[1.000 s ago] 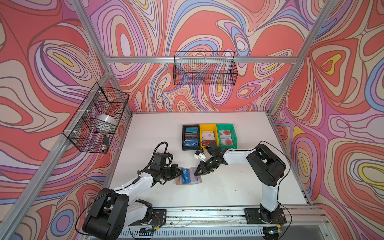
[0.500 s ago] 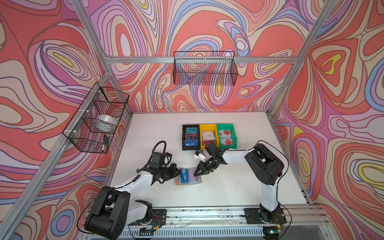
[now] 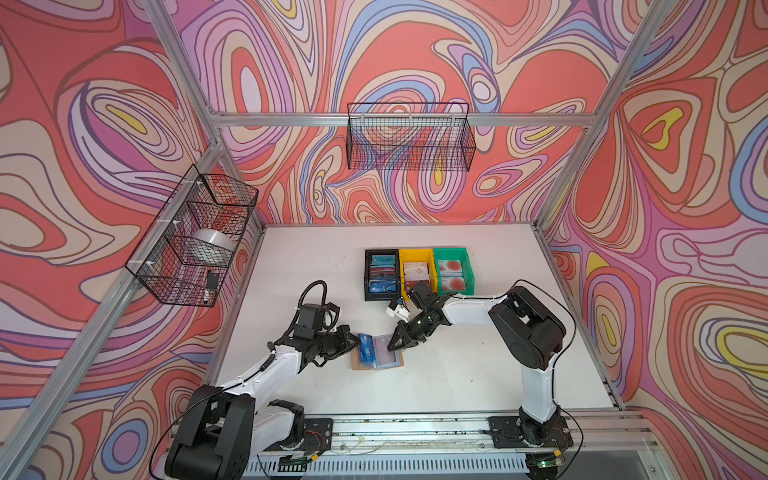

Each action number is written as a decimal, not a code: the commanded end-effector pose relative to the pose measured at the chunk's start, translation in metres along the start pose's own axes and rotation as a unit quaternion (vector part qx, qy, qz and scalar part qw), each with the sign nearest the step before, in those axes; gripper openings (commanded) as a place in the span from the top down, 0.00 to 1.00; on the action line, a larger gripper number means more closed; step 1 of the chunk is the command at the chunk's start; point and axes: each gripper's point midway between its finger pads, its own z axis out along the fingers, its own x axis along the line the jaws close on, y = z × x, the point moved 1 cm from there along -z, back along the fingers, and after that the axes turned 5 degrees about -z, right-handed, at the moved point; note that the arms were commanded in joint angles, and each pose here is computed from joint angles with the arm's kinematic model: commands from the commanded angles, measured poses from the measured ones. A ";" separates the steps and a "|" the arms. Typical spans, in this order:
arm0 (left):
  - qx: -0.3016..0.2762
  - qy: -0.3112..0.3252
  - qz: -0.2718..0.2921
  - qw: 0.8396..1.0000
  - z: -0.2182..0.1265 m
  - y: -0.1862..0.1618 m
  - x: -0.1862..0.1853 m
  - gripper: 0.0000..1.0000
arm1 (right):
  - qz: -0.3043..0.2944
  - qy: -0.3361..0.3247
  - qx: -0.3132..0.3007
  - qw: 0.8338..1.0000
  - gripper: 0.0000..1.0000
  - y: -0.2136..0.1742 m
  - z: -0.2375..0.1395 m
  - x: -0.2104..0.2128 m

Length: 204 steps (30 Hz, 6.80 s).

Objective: Take the credit cards out of the card holder

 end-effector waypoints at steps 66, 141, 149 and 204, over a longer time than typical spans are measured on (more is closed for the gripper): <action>0.012 -0.116 -0.035 0.993 0.013 0.000 -0.018 1.00 | -0.039 0.183 -0.005 0.982 0.75 0.026 -0.002 0.031; 0.040 -0.064 -0.048 0.996 0.024 -0.017 0.013 0.97 | -0.026 0.123 0.009 0.992 1.00 0.014 0.006 0.014; 0.038 -0.072 -0.041 0.996 0.021 -0.017 0.008 0.99 | -0.033 0.109 0.006 0.994 1.00 0.015 -0.001 0.018; 0.098 -0.041 -0.050 0.993 0.065 0.011 0.018 1.00 | -0.235 -0.200 -0.041 0.950 1.00 0.176 -0.134 0.010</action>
